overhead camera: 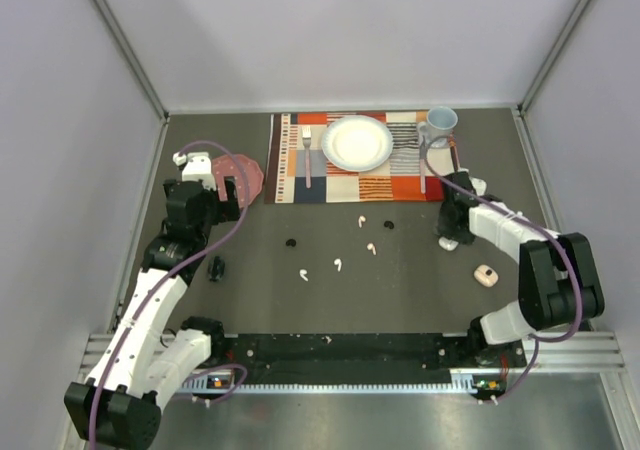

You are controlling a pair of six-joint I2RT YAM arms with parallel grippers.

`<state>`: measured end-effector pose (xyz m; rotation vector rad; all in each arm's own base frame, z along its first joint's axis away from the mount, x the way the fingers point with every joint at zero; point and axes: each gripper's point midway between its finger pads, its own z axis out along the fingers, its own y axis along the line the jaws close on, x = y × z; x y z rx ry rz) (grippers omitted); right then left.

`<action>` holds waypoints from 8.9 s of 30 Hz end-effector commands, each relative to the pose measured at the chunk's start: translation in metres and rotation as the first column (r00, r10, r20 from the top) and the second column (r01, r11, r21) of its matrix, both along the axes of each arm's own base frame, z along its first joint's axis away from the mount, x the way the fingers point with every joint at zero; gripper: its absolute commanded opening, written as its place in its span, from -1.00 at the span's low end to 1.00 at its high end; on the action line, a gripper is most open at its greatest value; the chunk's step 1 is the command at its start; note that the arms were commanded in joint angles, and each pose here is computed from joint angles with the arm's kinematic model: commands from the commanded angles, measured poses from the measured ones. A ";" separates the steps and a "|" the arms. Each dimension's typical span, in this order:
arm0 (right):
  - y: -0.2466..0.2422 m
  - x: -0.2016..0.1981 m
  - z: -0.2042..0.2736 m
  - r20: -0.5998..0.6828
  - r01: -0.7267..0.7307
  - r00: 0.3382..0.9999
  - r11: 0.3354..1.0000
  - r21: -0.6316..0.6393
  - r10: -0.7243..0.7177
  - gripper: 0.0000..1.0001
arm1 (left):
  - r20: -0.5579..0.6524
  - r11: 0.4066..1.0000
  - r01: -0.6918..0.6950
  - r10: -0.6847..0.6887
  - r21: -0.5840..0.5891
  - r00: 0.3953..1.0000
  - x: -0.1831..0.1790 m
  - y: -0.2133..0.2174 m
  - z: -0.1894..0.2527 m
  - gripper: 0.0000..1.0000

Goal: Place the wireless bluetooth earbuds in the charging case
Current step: Move the charging case to the center of the board, then pick up the charging case from the center of the board, then pass from the right arm to the left, then pass from the left arm to the right

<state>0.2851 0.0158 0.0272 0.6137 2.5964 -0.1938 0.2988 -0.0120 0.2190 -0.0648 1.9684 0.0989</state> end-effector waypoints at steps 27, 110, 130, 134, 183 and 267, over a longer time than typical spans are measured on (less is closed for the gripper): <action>0.099 0.030 0.031 0.128 -0.324 0.935 0.944 -0.060 0.329 0.66 | 0.009 0.999 0.045 -0.045 -0.019 0.999 0.007 -0.009 0.005 0.95; 0.256 -0.041 0.264 0.401 -0.634 -0.483 0.004 -0.773 0.778 -0.72 | 0.198 0.278 0.799 -0.877 -0.533 0.437 -0.055 -0.268 0.086 0.89; 0.272 -0.046 0.273 0.500 -0.682 -0.478 0.053 -0.729 0.722 -0.73 | 0.266 0.189 0.858 -0.900 -0.477 0.346 -0.056 -0.304 0.078 0.57; 0.272 -0.046 0.272 0.503 -0.685 -0.478 0.052 -0.726 0.720 -0.73 | 0.271 0.187 0.861 -0.899 -0.472 0.344 -0.053 -0.306 0.081 0.31; 0.258 -0.049 0.312 0.682 -0.719 -0.362 0.276 -0.638 0.635 0.98 | 0.283 0.329 0.899 -0.868 -0.291 0.409 -0.039 -0.289 0.074 -1.00; 0.339 -0.078 0.324 0.706 -0.752 0.599 -0.039 0.659 0.377 0.82 | 0.722 0.331 0.916 -0.688 0.225 0.072 -0.086 -0.224 0.127 -1.00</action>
